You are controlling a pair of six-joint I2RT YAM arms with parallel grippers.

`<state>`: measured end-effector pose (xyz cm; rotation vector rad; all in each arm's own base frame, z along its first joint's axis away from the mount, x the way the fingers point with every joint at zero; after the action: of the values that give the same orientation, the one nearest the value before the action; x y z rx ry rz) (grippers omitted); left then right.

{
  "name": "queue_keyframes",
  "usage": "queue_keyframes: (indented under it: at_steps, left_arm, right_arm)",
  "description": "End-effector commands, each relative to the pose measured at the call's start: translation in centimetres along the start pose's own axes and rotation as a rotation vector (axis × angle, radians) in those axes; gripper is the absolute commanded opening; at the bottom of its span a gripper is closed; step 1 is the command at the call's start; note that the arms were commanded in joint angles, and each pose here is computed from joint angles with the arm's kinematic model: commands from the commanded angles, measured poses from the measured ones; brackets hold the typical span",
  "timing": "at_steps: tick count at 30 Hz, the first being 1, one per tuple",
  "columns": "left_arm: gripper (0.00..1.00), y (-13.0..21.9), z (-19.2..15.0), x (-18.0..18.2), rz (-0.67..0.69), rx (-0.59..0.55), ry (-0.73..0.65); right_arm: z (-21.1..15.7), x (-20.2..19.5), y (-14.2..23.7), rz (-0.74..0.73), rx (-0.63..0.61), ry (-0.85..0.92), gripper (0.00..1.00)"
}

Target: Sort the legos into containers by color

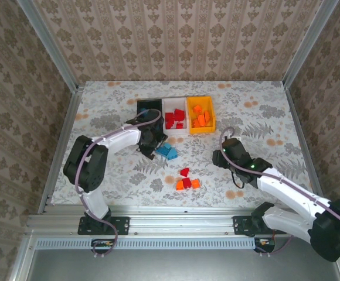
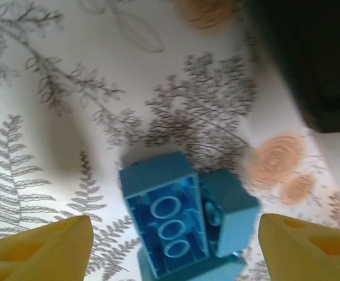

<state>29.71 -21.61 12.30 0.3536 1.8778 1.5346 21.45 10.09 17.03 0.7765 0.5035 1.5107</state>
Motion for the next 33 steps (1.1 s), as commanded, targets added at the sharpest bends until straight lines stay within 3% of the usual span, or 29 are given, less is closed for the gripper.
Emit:
queue_keyframes:
  at_steps: [1,9,22,33]
  left_arm:
    - [0.77,0.7,-0.1,0.1,0.035,-0.022,0.069]
    - [0.77,-0.8,0.1,-0.2,0.071,0.001,0.119]
    - [0.68,-2.9,0.4,1.0,0.109,0.005,0.14]
    - [0.62,-1.8,0.1,1.9,0.069,-0.031,0.104]
  right_arm:
    - [-0.2,-0.6,0.3,0.017,-0.017,-0.004,0.58]
    - [-0.4,-1.4,0.7,0.016,-0.035,-0.023,0.59]
    - [-0.5,-1.6,0.7,0.01,-0.04,-0.029,0.59]
    - [-0.6,-1.6,0.6,0.013,-0.042,-0.031,0.59]
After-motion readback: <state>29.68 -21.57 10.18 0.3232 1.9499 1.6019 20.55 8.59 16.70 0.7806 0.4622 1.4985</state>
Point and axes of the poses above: each hand's point on the last joint's axis, 136 mm out from that joint toward the fingers, its own y axis back along the fingers, its own x axis along the line the jaws close on, z = x × y, the point moved 8 cm from there along y, back along the fingers, and after that the axes turned 1 degree about y, right-handed, at the moved point
